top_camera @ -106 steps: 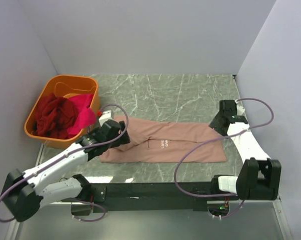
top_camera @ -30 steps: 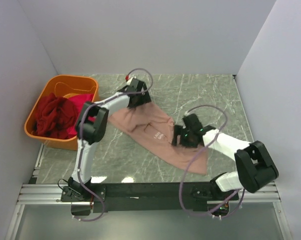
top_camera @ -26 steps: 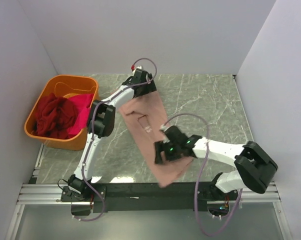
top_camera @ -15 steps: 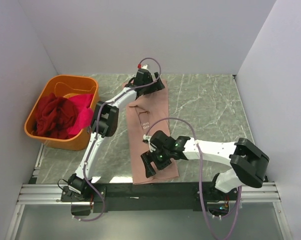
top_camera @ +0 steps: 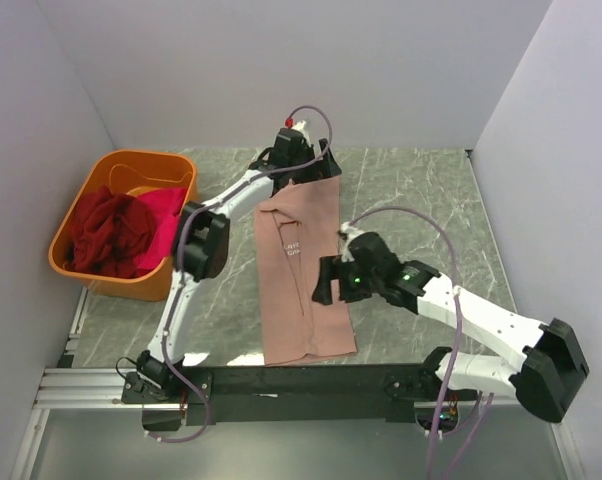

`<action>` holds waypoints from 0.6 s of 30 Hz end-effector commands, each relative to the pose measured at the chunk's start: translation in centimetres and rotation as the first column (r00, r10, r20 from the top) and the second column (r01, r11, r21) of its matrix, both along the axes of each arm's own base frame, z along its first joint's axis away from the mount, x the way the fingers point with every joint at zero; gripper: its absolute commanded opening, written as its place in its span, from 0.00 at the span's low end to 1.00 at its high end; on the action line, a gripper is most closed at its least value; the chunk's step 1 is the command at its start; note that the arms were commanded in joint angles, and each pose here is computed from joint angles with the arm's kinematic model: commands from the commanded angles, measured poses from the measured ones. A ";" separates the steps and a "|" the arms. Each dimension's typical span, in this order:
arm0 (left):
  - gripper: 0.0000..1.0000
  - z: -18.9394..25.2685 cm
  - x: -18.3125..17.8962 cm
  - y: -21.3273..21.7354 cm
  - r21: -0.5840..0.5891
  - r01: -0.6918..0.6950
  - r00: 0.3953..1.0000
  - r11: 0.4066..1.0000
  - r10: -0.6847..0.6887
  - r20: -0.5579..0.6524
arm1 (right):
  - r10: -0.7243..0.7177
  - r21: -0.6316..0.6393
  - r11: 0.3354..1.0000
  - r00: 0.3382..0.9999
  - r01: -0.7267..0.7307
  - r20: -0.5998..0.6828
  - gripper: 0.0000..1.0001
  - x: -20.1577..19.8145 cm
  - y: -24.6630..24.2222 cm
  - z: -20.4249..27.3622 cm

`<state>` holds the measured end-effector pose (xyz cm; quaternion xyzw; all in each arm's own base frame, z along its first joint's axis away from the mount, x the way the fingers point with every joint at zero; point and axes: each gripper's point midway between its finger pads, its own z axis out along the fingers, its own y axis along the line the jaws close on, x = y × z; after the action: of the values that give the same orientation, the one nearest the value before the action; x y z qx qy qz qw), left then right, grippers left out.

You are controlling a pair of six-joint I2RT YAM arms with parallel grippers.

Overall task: Fold and stack the t-shirts
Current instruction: Fold the tshirt

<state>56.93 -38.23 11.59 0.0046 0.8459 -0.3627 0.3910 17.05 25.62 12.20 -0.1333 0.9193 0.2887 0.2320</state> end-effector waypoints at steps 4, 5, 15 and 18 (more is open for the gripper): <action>1.00 13.8 -12.8 1.1 -0.062 0.150 0.984 0.987 -0.143 0.110 | -0.153 -0.044 0.988 0.986 0.150 -0.071 0.88 0.7 -4.4 -3.1; 1.00 16.6 -15.4 2.1 -0.093 0.166 0.977 0.982 -0.150 0.153 | -0.143 -0.047 0.989 0.986 0.139 -0.085 0.88 0.4 -4.4 -3.4; 0.99 2.7 -34.7 12.5 0.107 -0.088 0.972 0.990 0.109 -0.206 | -0.045 -0.020 0.999 0.959 0.041 -0.280 0.87 -5.0 -5.2 -6.7; 0.99 -1.1 -40.0 13.8 0.119 -0.037 0.929 0.992 0.078 -0.361 | -0.045 -0.057 0.998 0.951 0.029 -0.306 0.83 -5.9 -6.1 -7.4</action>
<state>20.24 -26.65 13.81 -0.0083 0.8969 -0.3271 0.2975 11.81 19.64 4.37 -0.0693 0.9566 0.2655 0.0978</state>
